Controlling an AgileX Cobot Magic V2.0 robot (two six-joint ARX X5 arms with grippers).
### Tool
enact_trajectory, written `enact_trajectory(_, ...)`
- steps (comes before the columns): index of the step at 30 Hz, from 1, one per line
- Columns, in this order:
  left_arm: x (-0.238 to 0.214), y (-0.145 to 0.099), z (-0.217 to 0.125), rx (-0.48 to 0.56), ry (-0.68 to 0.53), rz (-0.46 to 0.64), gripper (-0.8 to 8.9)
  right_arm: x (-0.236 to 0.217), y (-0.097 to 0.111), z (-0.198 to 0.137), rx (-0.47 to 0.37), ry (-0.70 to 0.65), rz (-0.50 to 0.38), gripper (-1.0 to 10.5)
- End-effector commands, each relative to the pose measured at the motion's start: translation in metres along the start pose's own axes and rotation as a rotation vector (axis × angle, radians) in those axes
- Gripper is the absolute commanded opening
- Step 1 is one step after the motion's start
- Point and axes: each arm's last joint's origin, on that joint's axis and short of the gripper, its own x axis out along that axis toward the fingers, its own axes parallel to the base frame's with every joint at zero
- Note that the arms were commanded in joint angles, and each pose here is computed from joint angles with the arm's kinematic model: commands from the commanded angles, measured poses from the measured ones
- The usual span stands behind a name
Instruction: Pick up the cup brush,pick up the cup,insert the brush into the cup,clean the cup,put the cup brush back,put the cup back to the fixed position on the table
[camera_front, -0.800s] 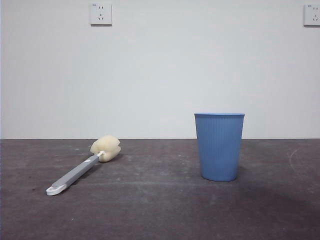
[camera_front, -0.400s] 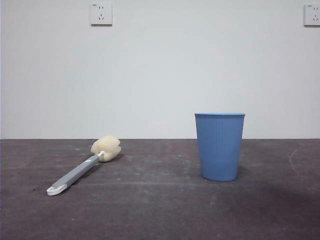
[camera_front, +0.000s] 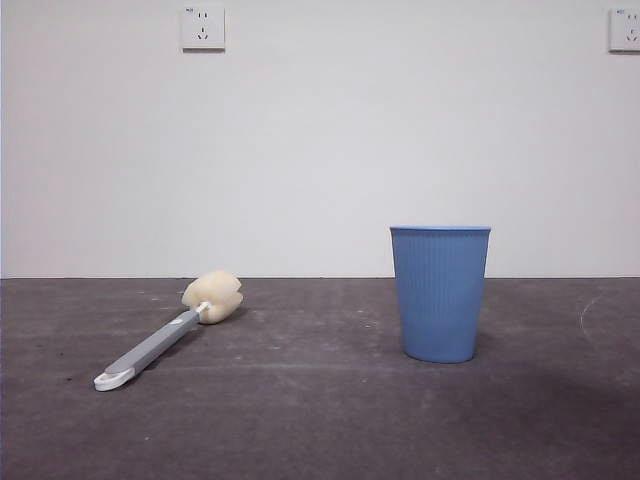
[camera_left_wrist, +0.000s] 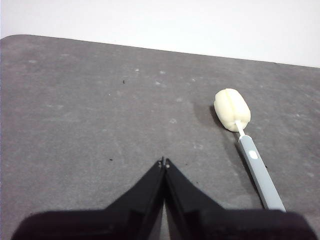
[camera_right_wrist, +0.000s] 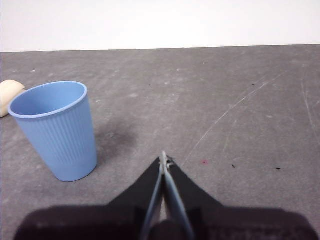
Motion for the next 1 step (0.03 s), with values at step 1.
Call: enact_trajectory(1,0.0014,0.0008,-0.0033,-0.003,0.000,0.004,-0.03,0.0012,-0.0003,-0.0048,0.014,0.017,-0.003,0.0)
